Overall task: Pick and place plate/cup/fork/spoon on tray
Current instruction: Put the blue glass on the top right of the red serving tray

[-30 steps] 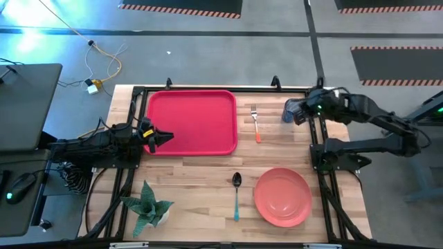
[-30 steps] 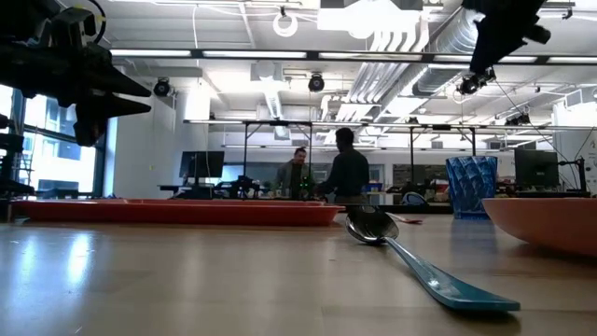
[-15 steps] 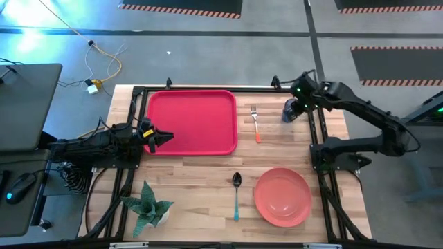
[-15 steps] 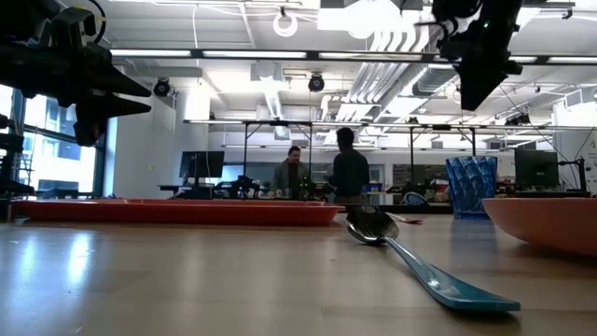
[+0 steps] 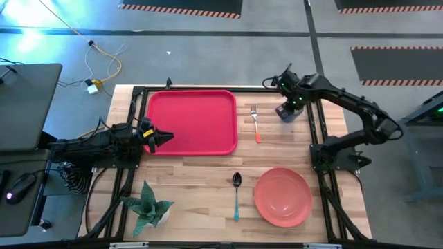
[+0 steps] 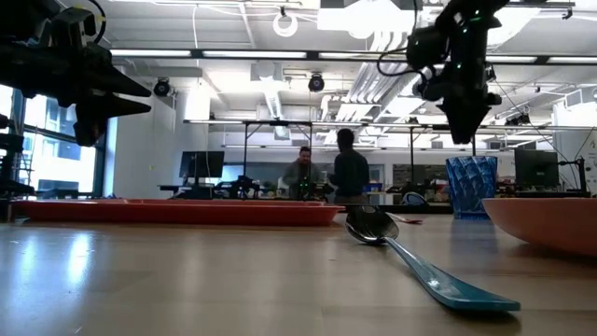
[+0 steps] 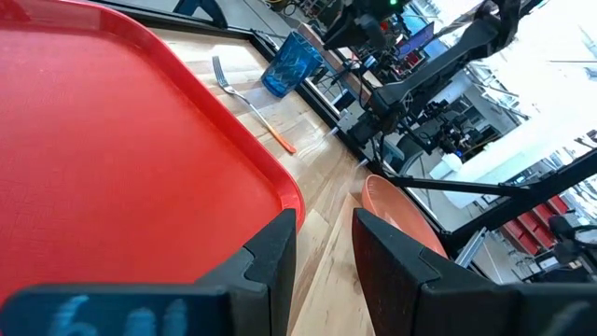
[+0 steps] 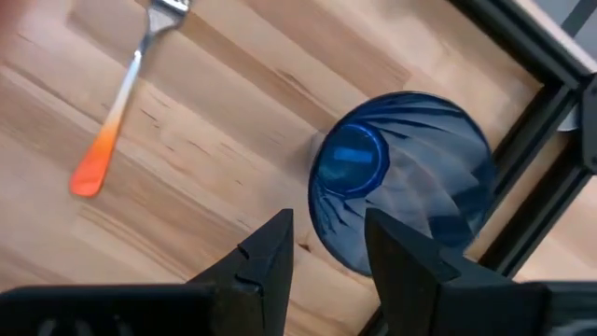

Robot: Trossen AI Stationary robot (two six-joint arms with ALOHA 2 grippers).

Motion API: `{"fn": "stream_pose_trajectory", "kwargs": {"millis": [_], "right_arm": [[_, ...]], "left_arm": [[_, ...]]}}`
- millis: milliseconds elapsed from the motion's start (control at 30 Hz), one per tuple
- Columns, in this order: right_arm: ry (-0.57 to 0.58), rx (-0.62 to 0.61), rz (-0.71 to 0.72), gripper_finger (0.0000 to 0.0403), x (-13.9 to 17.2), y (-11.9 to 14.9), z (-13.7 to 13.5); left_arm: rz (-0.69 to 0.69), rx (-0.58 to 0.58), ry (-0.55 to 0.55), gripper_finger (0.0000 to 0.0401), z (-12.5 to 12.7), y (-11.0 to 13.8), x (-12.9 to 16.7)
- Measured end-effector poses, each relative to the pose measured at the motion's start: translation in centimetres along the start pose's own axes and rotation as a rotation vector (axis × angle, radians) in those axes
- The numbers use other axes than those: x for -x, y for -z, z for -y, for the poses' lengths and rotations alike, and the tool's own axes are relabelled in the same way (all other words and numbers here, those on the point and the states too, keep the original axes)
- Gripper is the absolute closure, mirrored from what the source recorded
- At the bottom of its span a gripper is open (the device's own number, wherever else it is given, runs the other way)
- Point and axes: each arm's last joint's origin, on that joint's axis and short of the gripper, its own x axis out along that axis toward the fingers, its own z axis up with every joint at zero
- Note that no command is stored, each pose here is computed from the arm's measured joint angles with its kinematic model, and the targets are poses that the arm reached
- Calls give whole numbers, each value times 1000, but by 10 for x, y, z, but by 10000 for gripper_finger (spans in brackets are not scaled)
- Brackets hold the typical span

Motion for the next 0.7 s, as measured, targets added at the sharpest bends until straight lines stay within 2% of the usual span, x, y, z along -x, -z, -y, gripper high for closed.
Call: {"fn": "stream_pose_trajectory", "kwargs": {"millis": [700], "right_arm": [[12,17,-117,279,-38,-18,-9]], "left_arm": [[-1,0,0,304,0,0,0]]}}
